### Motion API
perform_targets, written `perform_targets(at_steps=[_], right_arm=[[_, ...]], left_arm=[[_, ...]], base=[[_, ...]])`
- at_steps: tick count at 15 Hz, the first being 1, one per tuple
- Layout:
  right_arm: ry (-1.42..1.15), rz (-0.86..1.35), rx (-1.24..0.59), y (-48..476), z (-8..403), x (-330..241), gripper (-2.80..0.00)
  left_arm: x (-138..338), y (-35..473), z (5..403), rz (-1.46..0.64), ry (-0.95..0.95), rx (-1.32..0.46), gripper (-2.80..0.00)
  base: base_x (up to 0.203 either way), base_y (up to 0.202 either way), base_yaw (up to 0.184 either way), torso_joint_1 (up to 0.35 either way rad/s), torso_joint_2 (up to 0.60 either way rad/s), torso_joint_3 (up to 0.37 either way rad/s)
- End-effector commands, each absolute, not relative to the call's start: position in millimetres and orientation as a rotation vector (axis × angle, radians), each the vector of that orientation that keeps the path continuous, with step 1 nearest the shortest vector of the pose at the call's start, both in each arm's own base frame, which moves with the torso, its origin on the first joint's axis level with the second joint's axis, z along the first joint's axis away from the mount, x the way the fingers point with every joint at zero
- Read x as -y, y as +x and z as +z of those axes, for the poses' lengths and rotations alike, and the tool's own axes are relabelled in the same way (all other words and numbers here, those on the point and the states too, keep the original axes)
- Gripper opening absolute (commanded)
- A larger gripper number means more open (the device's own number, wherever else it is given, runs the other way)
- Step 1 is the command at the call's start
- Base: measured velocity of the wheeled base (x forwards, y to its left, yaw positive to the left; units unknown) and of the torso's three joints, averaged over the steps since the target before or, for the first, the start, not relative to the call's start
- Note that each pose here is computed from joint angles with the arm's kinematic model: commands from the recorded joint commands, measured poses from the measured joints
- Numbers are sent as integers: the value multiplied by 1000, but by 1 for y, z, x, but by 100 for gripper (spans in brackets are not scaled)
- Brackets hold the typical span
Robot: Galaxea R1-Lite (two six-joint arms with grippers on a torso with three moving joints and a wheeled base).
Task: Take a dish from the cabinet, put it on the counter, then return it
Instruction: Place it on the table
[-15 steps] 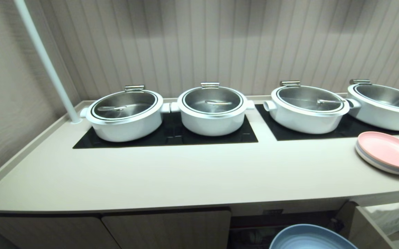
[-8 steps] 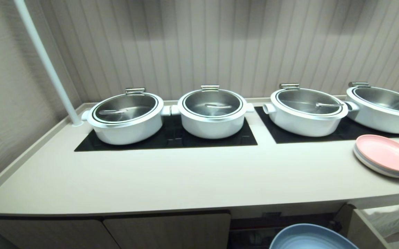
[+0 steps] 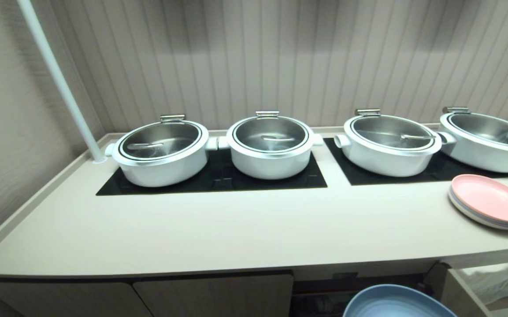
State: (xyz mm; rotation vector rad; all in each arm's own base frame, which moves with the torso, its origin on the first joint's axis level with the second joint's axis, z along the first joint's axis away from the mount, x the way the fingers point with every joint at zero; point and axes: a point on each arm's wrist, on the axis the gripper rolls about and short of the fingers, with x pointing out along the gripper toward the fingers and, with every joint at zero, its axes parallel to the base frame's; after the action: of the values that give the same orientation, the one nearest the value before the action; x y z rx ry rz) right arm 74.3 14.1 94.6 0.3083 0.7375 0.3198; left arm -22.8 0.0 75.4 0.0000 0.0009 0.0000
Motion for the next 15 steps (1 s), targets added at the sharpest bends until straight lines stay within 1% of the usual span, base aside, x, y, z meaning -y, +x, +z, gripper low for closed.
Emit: perform_targets(at_steps=[1, 10, 15], right_arm=[[311, 321, -739, 74, 95, -14, -280], [310, 322, -741, 74, 94, -14, -280], [316, 318, -749, 75, 93, -14, -280]], left_arm=[[0, -23, 75, 1, 0, 0, -280], [0, -23, 75, 0, 0, 0, -280], [0, -23, 75, 0, 0, 0, -280]], base=[[0, 0, 0, 80, -168, -85], [0, 0, 0, 67, -128, -64], [0, 0, 0, 0, 0, 0]])
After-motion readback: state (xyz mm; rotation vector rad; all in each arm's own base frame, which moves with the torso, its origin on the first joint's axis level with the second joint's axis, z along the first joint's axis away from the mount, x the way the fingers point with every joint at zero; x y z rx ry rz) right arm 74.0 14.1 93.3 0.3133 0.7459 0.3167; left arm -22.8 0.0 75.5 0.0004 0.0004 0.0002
